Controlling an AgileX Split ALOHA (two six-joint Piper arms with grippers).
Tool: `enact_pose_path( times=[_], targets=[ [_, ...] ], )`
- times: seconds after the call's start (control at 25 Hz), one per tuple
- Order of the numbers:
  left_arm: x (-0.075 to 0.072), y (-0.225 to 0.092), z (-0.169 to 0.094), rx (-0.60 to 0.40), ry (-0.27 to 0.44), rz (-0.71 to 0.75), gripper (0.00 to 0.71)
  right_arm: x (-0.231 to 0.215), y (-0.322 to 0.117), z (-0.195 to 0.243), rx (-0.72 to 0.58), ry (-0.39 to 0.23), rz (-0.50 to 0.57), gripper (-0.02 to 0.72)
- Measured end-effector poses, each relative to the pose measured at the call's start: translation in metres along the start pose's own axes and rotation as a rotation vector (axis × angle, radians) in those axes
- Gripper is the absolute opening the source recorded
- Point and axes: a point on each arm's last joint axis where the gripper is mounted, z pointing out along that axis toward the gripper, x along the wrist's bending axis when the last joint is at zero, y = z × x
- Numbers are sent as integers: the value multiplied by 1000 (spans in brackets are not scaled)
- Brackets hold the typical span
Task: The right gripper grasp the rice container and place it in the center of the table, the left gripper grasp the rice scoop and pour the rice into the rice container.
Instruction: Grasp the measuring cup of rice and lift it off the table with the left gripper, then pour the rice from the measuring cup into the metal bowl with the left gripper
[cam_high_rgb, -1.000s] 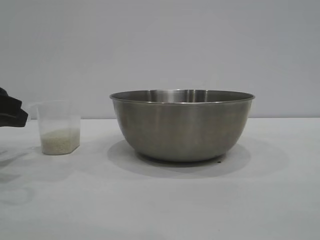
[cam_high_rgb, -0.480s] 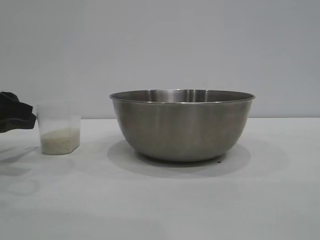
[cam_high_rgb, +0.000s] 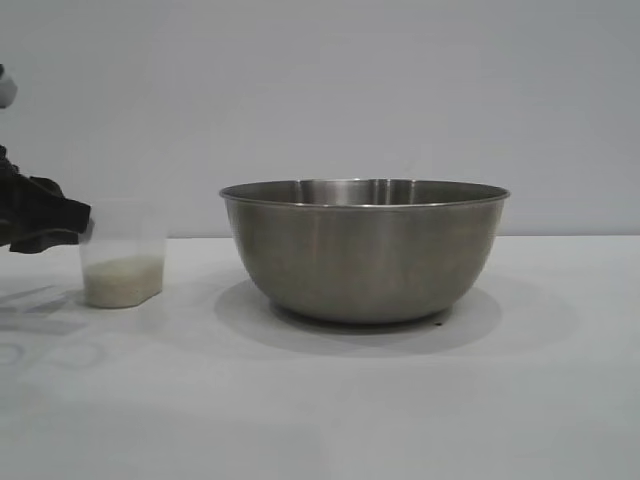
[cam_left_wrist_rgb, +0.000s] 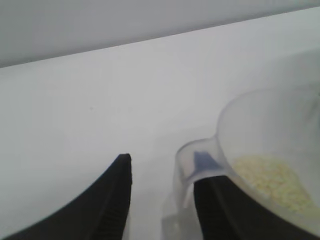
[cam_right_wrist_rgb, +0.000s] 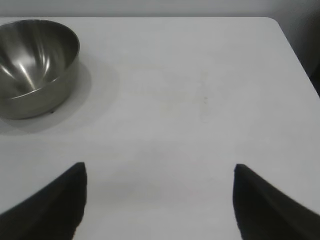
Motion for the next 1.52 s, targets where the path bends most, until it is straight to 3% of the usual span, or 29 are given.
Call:
enact_pose_path(
  times=[0.04,0.4,0.6,1.04,1.24,1.36,1.52],
  targets=[
    [0,2,2,-10,-4,5,0,0,0,0,0,0,0,566],
    [-3,15,6,-45,-55,56,0,0,0,0,0,0,0,566],
    [-6,56,-2,-164,-94,119,0,0,0,0,0,0,0,566],
    [-21,129,12,-421,-300,395,0,0,0,0,0,0,0,566],
    [-38,153,20,-517,-388,522,0,0,0,0,0,0,0,566],
    [-58,167,23,-591,-439,638,0,0,0,0,0,0,0,566],
    [-83,174,26,-641,-446,836,0,0,0,0,0,0,0,566]
  ],
)
